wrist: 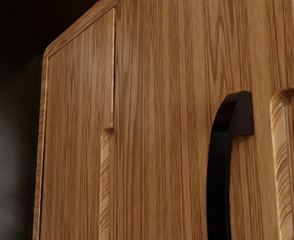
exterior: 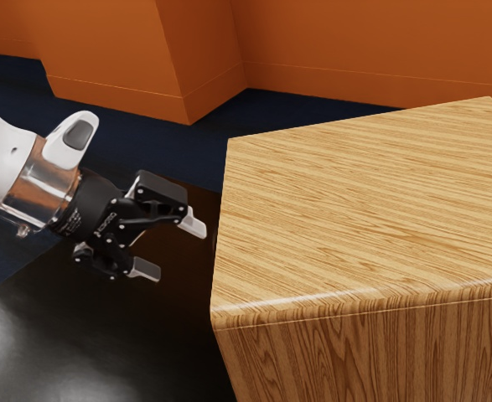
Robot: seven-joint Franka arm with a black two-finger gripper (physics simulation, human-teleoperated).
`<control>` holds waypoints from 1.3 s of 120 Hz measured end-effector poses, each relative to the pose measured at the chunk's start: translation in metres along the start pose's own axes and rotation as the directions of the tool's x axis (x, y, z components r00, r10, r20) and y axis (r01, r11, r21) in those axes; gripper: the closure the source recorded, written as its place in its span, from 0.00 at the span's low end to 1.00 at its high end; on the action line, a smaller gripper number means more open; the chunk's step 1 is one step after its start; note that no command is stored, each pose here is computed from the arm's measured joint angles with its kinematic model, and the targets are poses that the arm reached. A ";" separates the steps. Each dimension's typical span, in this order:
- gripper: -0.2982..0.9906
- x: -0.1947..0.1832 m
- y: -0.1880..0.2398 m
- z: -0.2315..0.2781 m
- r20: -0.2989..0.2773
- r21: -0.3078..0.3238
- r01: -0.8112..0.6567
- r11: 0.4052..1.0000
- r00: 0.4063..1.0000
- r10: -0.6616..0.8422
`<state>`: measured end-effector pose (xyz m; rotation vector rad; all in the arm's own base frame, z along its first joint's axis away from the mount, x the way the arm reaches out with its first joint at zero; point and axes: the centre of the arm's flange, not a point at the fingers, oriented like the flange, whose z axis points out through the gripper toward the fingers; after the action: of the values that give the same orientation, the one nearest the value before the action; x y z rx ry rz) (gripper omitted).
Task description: Pull the drawer handle with one arm to open the drawer
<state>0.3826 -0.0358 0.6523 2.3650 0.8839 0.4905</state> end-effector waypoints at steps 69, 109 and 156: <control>0.24 0.007 0.001 0.016 -0.016 0.049 -0.017 0.999 1.000 0.018; 0.24 0.006 0.000 0.026 -0.002 0.061 -0.021 0.998 1.000 0.021; 0.24 0.010 -0.012 0.025 -0.016 0.079 -0.003 0.997 1.000 0.004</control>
<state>0.3968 -0.0308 0.6266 2.4378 0.9226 0.4845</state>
